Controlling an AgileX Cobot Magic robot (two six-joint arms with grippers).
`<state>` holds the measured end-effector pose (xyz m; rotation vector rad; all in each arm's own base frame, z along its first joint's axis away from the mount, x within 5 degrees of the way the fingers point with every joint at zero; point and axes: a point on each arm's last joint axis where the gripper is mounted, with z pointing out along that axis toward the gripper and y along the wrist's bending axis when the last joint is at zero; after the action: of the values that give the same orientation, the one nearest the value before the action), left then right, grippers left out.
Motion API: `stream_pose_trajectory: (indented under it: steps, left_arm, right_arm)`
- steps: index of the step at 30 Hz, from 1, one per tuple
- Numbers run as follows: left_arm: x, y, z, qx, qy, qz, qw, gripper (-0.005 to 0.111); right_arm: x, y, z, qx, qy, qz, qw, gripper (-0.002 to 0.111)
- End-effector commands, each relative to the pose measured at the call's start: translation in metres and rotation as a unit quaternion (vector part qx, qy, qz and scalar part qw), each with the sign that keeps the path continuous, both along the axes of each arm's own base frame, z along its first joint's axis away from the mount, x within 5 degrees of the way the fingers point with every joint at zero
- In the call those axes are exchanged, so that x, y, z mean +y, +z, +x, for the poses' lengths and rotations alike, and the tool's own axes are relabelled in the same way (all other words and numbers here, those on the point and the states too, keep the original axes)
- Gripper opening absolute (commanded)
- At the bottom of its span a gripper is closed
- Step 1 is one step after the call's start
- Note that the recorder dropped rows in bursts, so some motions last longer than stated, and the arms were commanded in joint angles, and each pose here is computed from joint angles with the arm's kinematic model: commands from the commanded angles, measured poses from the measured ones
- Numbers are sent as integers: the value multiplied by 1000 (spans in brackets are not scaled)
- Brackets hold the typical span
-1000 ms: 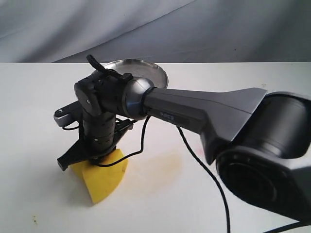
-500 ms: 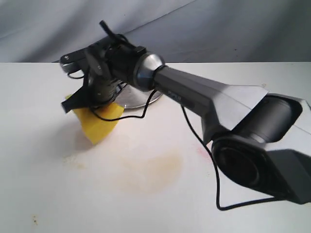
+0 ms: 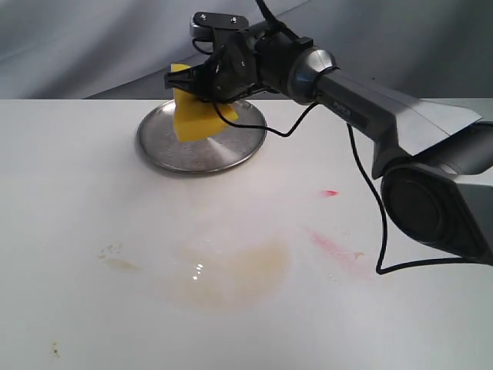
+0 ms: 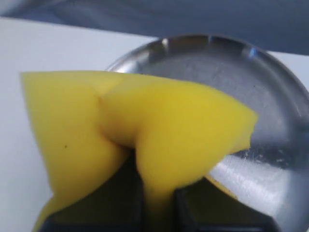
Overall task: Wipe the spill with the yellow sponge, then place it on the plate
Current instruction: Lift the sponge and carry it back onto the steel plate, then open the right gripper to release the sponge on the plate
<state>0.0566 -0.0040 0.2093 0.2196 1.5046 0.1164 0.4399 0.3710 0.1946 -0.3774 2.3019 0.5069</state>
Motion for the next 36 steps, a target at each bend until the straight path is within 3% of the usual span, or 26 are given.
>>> stream_pose_trajectory:
  steps: [1, 6, 13, 18, 25, 28, 33, 36]
  left_arm:
    - [0, 2, 0, -6, 1, -9, 1000, 0]
    - [0, 2, 0, -6, 1, -9, 1000, 0]
    - [0, 2, 0, -6, 1, -9, 1000, 0]
    - [0, 2, 0, -6, 1, -9, 1000, 0]
    - [0, 2, 0, -6, 1, -9, 1000, 0]
    - [0, 2, 0, -6, 1, -9, 1000, 0]
    - [0, 2, 0, -6, 1, -9, 1000, 0]
    - [0, 2, 0, -6, 1, -9, 1000, 0]
  right_arm:
    - [-6, 1, 13, -3, -26, 64, 998, 4]
    - [-6, 1, 14, 0, -27, 66, 997, 31]
    - [-7, 1, 13, 7, -26, 62, 998, 36]
    - [-3, 1, 9, 16, -7, 70, 997, 58]
    - [-7, 3, 4, 42, -3, 43, 998, 59]
    - [-15, 22, 0, 35, 0, 4, 999, 46]
    - [-26, 48, -21, 34, 0, -126, 991, 0]
    - [-26, 58, -36, 22, 3, -180, 983, 0]
